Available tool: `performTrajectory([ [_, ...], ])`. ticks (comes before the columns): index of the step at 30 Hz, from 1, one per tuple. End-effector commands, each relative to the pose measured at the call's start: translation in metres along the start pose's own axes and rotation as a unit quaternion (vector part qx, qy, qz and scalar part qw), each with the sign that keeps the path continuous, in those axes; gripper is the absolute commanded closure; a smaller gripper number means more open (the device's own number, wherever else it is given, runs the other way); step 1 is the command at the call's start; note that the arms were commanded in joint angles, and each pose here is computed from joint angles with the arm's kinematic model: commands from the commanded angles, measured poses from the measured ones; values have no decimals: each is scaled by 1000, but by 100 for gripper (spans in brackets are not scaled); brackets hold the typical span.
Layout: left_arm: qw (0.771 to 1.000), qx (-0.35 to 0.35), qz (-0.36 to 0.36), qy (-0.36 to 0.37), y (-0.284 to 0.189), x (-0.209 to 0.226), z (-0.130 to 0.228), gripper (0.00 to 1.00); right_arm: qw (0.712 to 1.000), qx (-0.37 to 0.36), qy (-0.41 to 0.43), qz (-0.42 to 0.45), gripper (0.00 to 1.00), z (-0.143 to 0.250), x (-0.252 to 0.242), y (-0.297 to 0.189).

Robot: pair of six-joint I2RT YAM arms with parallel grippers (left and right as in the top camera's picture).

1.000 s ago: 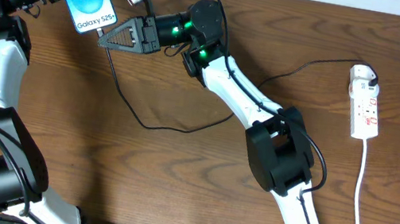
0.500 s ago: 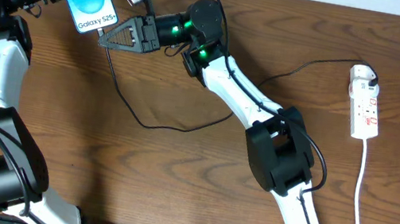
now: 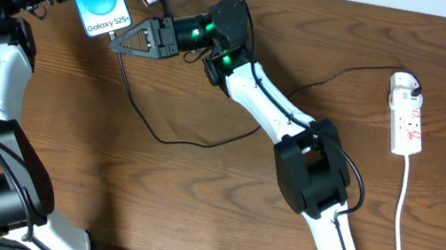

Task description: Plug charger to phone and switch on socket

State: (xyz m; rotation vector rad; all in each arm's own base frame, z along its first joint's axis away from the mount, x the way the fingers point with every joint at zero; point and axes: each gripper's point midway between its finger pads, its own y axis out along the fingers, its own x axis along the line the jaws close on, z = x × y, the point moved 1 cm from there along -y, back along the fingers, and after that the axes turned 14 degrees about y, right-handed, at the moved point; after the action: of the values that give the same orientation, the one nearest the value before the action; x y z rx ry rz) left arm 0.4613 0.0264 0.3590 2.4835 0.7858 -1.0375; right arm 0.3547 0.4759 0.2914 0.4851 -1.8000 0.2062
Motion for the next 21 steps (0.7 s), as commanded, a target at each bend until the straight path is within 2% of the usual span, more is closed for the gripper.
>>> performTrajectory([
  [1, 999, 25, 21, 22, 7, -20, 5, 93, 999, -47, -8, -11, 99, -17, 18, -4],
  [4, 999, 25, 21, 22, 7, -20, 5, 93, 999, -41, -8, -9, 98, -15, 17, -5],
  [5, 999, 25, 20, 22, 7, -20, 5, 93, 999, -38, -8, -8, 93, -14, 17, -5],
  [7, 999, 23, 20, 22, 7, -20, 4, 93, 999, -33, -8, -7, 79, -13, 17, -7],
  [9, 999, 21, 19, 21, 7, -20, 4, 93, 1000, -28, -8, -6, 50, -12, 16, -7],
  [12, 1000, 15, 16, 21, 7, -19, 1, 93, 1000, -21, -10, -5, 25, -9, 16, -7],
  [14, 1000, 12, 15, 21, 7, -19, 1, 93, 1000, -18, -10, -4, 16, -8, 16, -7],
  [19, 1000, 7, 11, 22, 3, -17, -2, 93, 1000, -20, -11, -1, 9, -10, 15, -13],
  [21, 1000, 3, 7, 16, -1, -15, -4, 93, 1000, -24, -15, 0, 1, -13, 15, -18],
])
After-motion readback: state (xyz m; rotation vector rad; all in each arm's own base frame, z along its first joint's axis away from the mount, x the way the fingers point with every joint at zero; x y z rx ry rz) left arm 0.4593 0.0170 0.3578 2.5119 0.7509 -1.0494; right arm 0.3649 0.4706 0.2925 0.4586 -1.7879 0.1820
